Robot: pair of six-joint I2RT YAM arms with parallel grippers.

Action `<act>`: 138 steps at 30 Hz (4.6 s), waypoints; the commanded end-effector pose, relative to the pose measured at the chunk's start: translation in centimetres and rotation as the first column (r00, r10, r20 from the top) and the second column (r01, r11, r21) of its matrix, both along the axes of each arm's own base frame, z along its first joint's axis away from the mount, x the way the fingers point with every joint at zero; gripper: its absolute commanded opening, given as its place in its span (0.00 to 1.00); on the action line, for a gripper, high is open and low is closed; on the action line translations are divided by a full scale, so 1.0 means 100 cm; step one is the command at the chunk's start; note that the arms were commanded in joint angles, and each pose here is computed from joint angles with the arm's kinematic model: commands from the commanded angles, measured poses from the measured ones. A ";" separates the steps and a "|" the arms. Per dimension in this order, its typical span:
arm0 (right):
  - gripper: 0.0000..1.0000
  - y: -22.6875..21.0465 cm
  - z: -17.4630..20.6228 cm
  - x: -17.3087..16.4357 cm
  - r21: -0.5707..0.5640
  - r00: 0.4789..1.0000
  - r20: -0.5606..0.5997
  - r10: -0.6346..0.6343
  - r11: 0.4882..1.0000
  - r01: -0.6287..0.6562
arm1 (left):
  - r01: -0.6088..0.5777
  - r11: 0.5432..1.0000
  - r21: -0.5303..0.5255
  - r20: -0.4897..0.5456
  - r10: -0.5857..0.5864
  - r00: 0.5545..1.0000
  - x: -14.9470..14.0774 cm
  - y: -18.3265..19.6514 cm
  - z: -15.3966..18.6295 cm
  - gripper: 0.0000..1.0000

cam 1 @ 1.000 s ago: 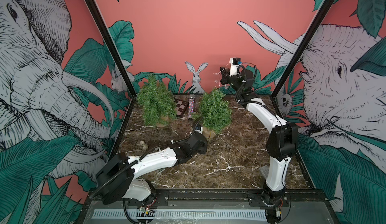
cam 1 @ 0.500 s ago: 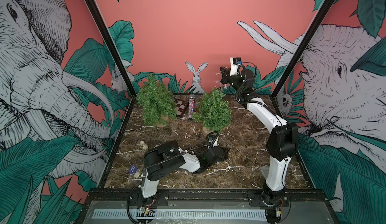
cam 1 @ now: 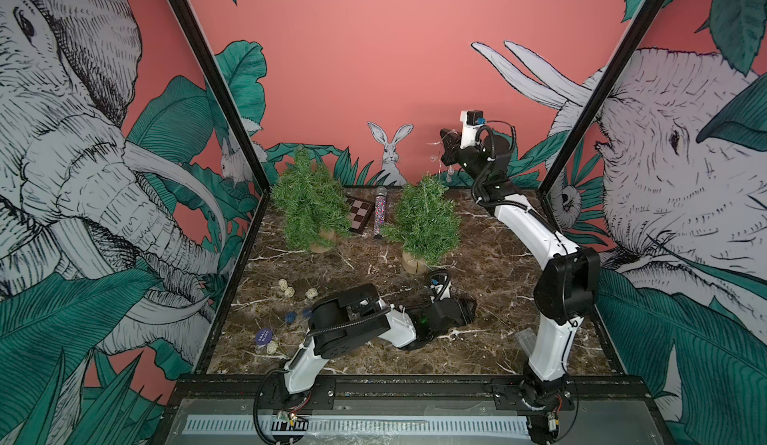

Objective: Wrap string light around the christmas tree
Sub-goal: Wrap the light string around the Christmas tree.

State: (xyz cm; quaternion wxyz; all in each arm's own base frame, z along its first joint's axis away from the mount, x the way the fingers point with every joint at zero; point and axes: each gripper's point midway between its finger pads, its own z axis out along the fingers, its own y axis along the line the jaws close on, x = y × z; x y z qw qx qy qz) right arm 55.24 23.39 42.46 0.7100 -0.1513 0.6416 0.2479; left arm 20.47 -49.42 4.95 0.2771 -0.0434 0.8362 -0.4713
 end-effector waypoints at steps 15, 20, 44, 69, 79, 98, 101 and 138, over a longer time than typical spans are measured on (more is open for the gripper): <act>0.00 -0.007 0.039 -0.018 0.013 0.995 0.095 -0.001 1.000 -0.001 | -0.103 0.990 -0.095 -0.076 0.096 0.993 0.024 -0.012 -0.009 0.07; 0.00 -0.006 0.055 -0.018 0.018 0.992 0.123 0.006 1.000 -0.008 | -0.093 0.994 -0.052 -0.066 0.090 0.994 0.019 0.043 0.004 0.00; 0.00 0.061 0.088 0.020 0.022 0.970 0.207 0.124 0.991 -0.132 | -0.093 0.925 0.368 -0.082 0.131 0.988 0.029 0.282 0.041 0.00; 0.00 0.030 0.106 0.042 0.123 0.932 0.362 0.001 0.991 -0.049 | -0.210 0.867 0.452 0.053 0.209 0.977 0.112 0.349 0.109 0.00; 0.00 -0.007 0.111 0.056 0.249 0.906 0.407 -0.116 0.968 0.012 | -0.306 0.867 0.394 0.230 0.230 0.946 0.178 0.346 0.195 0.00; 0.00 -0.082 0.204 0.002 0.280 0.813 0.545 -0.203 0.959 0.052 | -0.188 0.936 0.297 0.369 0.069 0.927 0.174 0.316 0.277 0.00; 0.00 -0.100 0.211 -0.006 0.311 0.816 0.540 -0.207 0.950 0.035 | -0.147 0.953 0.265 0.368 0.041 0.929 0.162 0.309 0.289 0.00; 0.00 -0.123 0.128 -0.214 -0.068 0.934 0.271 -0.235 0.963 0.262 | 0.134 0.924 0.358 0.181 -0.210 0.961 0.067 0.249 0.178 0.41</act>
